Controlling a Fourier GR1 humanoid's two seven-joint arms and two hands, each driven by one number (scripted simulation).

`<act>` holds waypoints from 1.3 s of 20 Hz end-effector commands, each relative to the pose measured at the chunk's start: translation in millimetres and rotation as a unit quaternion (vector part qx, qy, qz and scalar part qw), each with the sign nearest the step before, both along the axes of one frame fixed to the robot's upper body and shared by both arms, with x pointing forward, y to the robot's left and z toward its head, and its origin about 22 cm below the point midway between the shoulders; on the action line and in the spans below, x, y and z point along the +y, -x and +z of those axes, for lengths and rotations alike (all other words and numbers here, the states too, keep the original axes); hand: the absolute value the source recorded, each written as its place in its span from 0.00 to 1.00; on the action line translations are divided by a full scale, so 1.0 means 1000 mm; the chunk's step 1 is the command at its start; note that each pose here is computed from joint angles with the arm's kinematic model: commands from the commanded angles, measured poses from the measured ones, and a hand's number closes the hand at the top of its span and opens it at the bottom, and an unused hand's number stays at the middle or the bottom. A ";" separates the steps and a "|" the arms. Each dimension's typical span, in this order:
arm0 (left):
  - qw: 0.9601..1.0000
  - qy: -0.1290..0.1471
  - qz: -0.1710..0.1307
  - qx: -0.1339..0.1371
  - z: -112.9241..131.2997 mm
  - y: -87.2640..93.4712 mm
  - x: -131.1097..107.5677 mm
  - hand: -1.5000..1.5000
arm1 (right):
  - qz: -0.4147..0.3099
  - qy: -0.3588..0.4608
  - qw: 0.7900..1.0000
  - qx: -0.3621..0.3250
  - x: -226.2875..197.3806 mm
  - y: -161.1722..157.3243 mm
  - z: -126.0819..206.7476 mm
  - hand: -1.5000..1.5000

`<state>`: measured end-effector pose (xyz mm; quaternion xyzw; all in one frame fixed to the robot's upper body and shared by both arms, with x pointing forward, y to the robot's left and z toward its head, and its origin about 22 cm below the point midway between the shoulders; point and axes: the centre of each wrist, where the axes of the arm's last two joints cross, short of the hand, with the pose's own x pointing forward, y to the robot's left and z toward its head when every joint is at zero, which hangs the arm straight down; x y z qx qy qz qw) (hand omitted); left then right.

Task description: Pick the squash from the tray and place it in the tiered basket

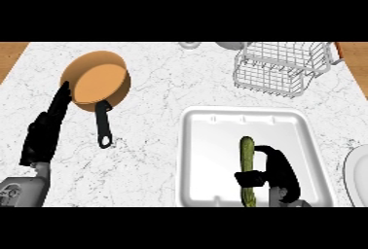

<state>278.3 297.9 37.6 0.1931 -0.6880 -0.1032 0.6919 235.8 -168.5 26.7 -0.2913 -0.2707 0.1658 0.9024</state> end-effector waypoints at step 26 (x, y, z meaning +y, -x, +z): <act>0.999 0.007 -0.042 0.001 -0.004 -0.014 -0.031 0.50 | 0.149 0.116 0.922 -0.338 0.153 -0.082 0.121 1.00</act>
